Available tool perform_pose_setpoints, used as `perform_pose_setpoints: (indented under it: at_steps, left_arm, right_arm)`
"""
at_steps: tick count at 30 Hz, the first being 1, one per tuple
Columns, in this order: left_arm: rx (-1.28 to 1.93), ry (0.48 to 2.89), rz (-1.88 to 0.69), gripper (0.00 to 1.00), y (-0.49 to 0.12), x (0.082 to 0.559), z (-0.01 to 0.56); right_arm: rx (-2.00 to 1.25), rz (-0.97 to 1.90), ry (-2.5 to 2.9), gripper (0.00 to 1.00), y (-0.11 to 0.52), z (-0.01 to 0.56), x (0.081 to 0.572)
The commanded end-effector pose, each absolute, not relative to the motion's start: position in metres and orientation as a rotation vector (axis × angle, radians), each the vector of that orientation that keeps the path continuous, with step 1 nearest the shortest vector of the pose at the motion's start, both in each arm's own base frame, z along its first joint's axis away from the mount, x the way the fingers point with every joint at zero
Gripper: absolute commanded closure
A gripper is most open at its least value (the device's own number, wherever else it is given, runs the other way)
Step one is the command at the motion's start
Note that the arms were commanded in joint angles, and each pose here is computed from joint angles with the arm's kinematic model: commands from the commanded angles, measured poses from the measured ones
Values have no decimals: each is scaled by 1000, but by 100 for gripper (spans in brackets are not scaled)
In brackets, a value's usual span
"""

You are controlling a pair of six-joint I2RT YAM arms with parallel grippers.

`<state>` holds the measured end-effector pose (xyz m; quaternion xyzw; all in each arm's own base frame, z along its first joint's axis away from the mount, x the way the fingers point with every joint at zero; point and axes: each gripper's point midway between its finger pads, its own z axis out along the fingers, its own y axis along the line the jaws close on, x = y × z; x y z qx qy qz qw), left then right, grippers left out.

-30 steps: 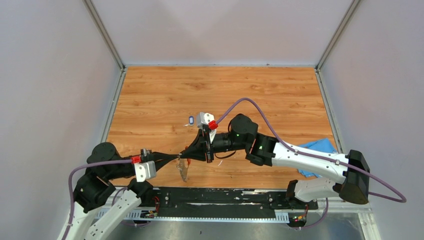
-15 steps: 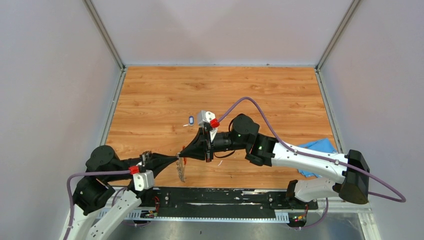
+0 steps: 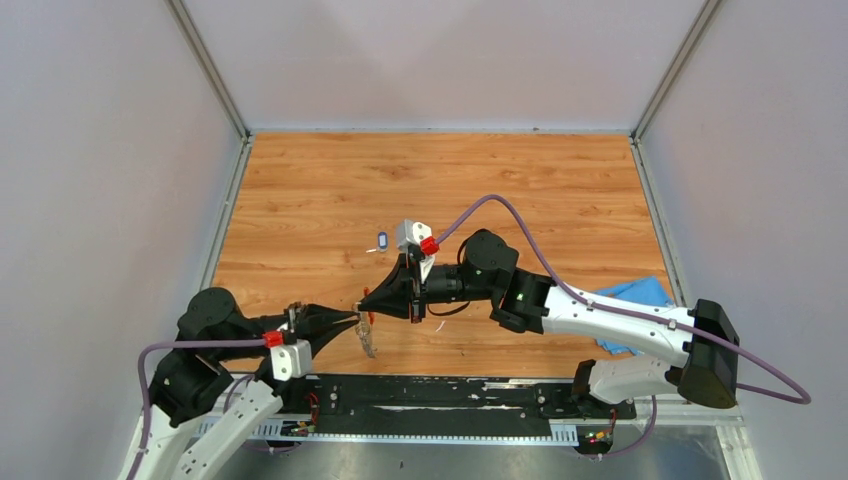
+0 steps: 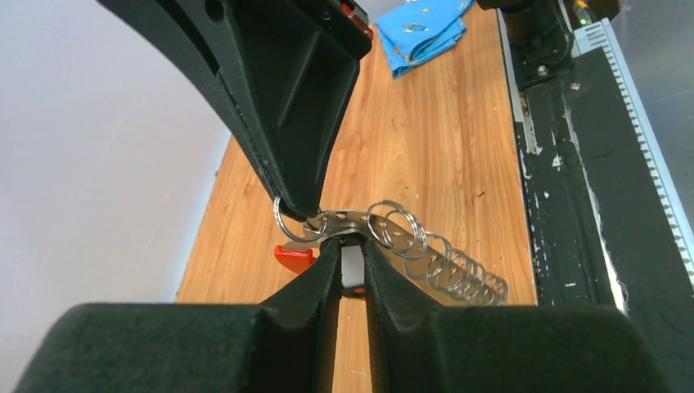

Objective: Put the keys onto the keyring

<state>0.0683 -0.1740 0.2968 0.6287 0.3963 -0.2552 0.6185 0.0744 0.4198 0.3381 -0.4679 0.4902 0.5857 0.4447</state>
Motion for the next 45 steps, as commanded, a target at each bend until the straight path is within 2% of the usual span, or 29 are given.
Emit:
perform_pose_setpoints:
  at_steps: [1, 9, 13, 23, 30, 35, 37, 40, 45]
  left_arm:
    - [1345, 999, -574, 79, -163, 69, 305]
    - [1110, 1181, -602, 50, -145, 75, 317]
    - [1092, 1203, -649, 49, -152, 78, 321]
    - [1190, 1191, -838, 60, -179, 70, 329]
    - [1226, 1175, -877, 75, -182, 63, 329]
    - [1228, 1176, -870, 80, -181, 64, 329]
    - [1233, 1174, -861, 86, -181, 65, 328]
    - [1227, 1190, -838, 100, -180, 69, 325]
    - [1233, 1210, -790, 100, -178, 76, 319]
  right_arm:
    - [-1117, 1407, 1155, 100, 414, 352, 84]
    - [-1094, 1422, 1073, 100, 408, 358, 79]
    - [-1097, 1456, 1034, 100, 410, 362, 74]
    - [-1135, 1472, 1009, 100, 409, 363, 68]
    - [-1143, 1464, 1016, 100, 410, 362, 69]
    - [-1155, 1455, 1028, 100, 411, 359, 69]
    - [-1158, 1454, 1028, 100, 410, 359, 69]
    - [-1176, 1442, 1035, 100, 409, 359, 69]
    - [-1236, 1412, 1090, 100, 408, 353, 68]
